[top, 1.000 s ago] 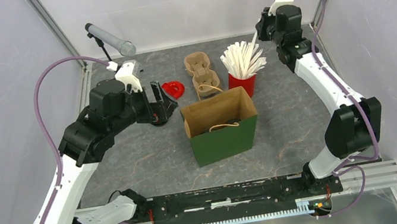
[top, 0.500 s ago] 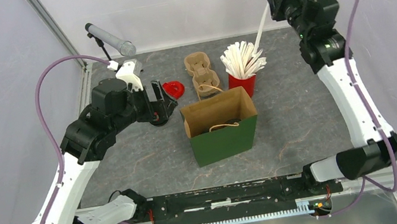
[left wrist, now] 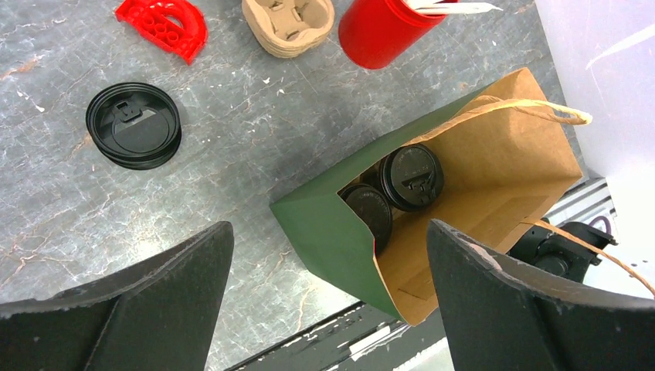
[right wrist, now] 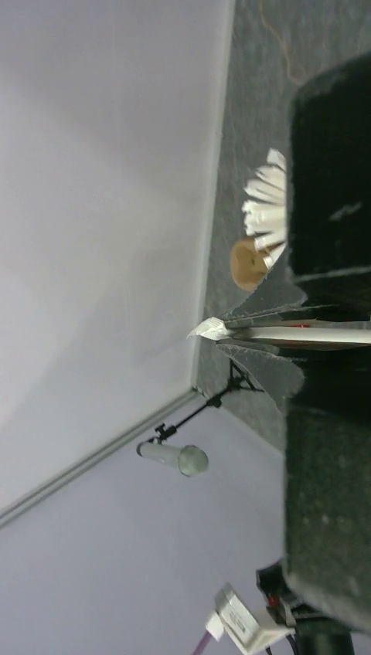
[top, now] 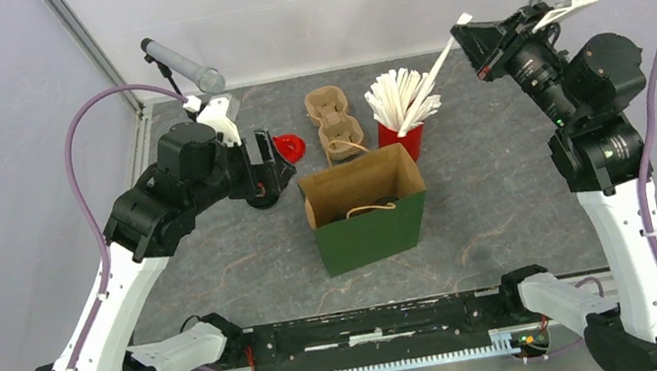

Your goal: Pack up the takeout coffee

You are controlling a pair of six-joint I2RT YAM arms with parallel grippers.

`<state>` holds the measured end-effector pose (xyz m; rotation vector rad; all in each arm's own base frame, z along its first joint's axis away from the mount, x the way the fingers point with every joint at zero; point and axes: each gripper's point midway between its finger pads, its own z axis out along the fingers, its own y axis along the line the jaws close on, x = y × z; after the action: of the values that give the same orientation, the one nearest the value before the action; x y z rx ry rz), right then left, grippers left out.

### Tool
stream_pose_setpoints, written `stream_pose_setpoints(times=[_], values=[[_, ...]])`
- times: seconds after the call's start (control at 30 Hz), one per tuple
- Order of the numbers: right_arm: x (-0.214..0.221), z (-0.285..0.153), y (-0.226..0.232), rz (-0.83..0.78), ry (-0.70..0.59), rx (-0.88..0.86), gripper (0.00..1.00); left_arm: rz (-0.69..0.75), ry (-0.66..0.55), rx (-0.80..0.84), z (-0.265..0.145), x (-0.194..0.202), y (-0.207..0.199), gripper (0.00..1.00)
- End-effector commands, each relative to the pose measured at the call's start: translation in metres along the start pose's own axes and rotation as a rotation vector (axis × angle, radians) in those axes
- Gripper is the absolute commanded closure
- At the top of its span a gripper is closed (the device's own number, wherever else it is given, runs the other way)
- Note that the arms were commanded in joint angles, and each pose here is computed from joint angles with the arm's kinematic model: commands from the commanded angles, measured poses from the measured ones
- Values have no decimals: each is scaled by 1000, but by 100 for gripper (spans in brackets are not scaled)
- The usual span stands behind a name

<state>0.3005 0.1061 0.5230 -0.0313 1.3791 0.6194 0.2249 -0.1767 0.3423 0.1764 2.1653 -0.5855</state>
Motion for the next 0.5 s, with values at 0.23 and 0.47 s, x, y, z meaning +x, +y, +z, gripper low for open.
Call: stream_pose_setpoints(times=[0.23, 0.47], values=[[72, 2, 20, 252, 178, -127, 87, 50, -20, 26, -11, -7, -3, 0], [133, -3, 40, 337, 265, -180, 86, 58, -24, 5, -16, -8, 1, 0]])
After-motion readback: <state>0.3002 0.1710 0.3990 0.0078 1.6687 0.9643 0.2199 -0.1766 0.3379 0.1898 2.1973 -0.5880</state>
